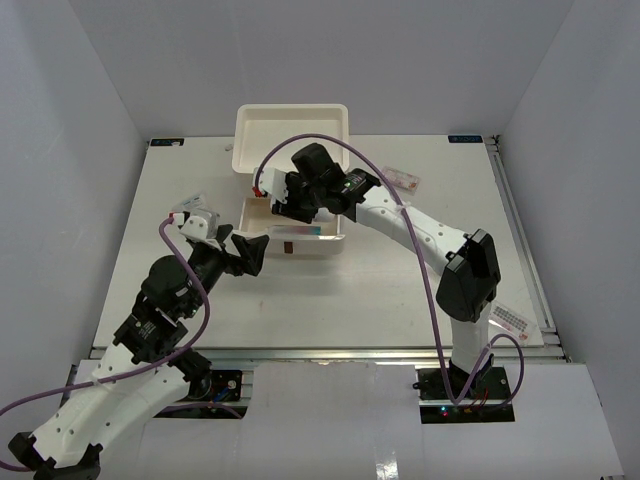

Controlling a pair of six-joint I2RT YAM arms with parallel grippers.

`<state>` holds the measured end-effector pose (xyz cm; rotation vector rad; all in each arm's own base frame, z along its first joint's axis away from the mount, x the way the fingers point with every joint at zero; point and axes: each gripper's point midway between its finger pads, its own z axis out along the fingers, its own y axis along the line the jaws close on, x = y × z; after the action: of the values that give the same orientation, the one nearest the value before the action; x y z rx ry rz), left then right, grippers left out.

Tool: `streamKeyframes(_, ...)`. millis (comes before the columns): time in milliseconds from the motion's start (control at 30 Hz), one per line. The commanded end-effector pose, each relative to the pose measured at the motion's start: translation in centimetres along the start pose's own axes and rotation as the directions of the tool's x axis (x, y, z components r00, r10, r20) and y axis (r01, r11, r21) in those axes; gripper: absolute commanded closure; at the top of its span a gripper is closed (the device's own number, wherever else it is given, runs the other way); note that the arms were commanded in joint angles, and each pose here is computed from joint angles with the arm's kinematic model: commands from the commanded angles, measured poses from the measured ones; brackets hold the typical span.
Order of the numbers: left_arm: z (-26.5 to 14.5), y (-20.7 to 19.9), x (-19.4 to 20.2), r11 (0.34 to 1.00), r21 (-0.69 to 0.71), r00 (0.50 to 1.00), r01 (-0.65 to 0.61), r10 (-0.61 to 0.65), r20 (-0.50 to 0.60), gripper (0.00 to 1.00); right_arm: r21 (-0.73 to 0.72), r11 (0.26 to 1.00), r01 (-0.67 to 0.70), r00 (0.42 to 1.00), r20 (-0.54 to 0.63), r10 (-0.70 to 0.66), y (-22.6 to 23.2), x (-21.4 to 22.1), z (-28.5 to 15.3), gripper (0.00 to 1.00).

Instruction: Organize the makeup

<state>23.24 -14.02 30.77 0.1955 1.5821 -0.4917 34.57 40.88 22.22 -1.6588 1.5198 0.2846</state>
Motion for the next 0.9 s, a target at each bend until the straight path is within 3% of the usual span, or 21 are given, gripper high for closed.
streamKeyframes(0,-0.1,-0.2,-0.4,1.0,0.013,1.0,0.003,-0.004,0.015,0.02,0.149,0.989,-0.003,0.999,0.051,-0.005,-3.6,-2.4,-2.6,0.49)
streamKeyframes(67,-0.1,-0.2,-0.5,1.0,0.015,1.0,0.003,-0.003,0.017,0.02,0.157,0.987,-0.015,0.999,0.047,0.007,-3.6,-2.2,-2.6,0.36)
streamKeyframes(133,-0.1,-0.2,-0.5,1.0,0.016,1.0,0.006,-0.006,0.017,0.02,0.154,0.988,-0.025,0.998,0.06,0.016,-3.6,-2.5,-2.9,0.3)
streamKeyframes(400,-0.4,-1.0,-0.3,0.996,0.053,0.997,0.078,-0.079,0.014,0.04,0.114,0.993,-0.006,0.99,0.14,-0.01,-2.8,-4.7,-6.0,0.21)
streamKeyframes(600,-0.1,-3.0,2.9,0.948,0.117,0.955,0.295,-0.289,-0.067,0.25,0.056,0.988,0.142,0.962,0.226,-0.151,-1.9,-6.3,-9.7,0.21)
streamKeyframes(733,1.4,-4.4,6.8,0.903,0.104,0.896,0.417,-0.39,-0.211,0.56,0.069,0.975,0.209,0.948,0.232,-0.22,-4.1,-4.9,-10.2,0.23)
streamKeyframes(867,2.3,-4.4,10.5,0.879,0.058,0.851,0.474,-0.44,-0.285,0.68,0.015,0.966,0.258,0.935,0.248,-0.254,-5.4,-3.4,-9.2,0.26)
